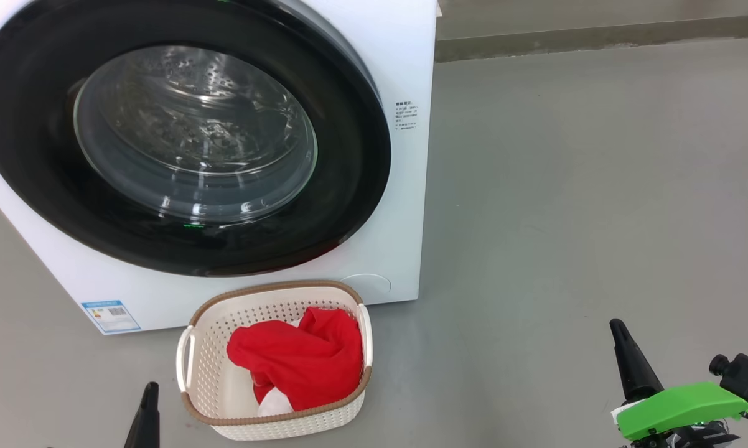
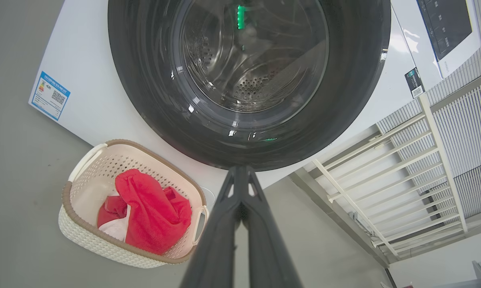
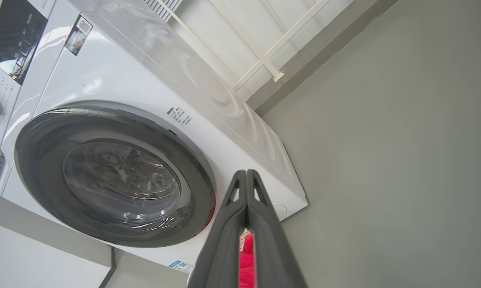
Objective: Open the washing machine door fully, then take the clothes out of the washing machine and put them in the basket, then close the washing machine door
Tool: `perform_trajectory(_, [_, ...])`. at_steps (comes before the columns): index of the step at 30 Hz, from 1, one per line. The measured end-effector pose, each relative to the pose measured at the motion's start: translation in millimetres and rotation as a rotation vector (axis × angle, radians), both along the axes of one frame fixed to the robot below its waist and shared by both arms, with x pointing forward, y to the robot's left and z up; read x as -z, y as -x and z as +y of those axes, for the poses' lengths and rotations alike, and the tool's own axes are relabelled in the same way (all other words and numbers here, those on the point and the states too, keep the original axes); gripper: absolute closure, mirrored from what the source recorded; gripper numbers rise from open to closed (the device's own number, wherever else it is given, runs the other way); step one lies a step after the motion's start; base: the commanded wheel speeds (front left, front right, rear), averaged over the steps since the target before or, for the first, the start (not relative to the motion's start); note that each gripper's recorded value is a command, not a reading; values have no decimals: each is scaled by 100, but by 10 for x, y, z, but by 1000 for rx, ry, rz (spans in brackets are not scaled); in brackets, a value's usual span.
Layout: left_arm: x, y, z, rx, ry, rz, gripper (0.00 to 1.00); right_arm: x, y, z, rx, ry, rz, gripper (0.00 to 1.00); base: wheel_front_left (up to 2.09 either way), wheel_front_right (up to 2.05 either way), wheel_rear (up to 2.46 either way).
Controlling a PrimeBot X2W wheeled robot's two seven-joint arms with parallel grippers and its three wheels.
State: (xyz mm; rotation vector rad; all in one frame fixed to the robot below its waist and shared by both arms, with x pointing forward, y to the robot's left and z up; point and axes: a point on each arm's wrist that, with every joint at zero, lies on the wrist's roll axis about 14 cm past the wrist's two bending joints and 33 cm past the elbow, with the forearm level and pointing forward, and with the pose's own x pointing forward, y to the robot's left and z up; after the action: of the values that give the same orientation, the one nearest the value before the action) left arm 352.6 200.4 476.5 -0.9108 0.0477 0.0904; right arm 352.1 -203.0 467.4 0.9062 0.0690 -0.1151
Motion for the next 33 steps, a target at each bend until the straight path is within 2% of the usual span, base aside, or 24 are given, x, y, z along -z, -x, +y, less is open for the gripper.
perform_trajectory(33, [-2,-128,-45,4,351,6,100,-34,-122,0,17,-359,-13,100,0,0,0])
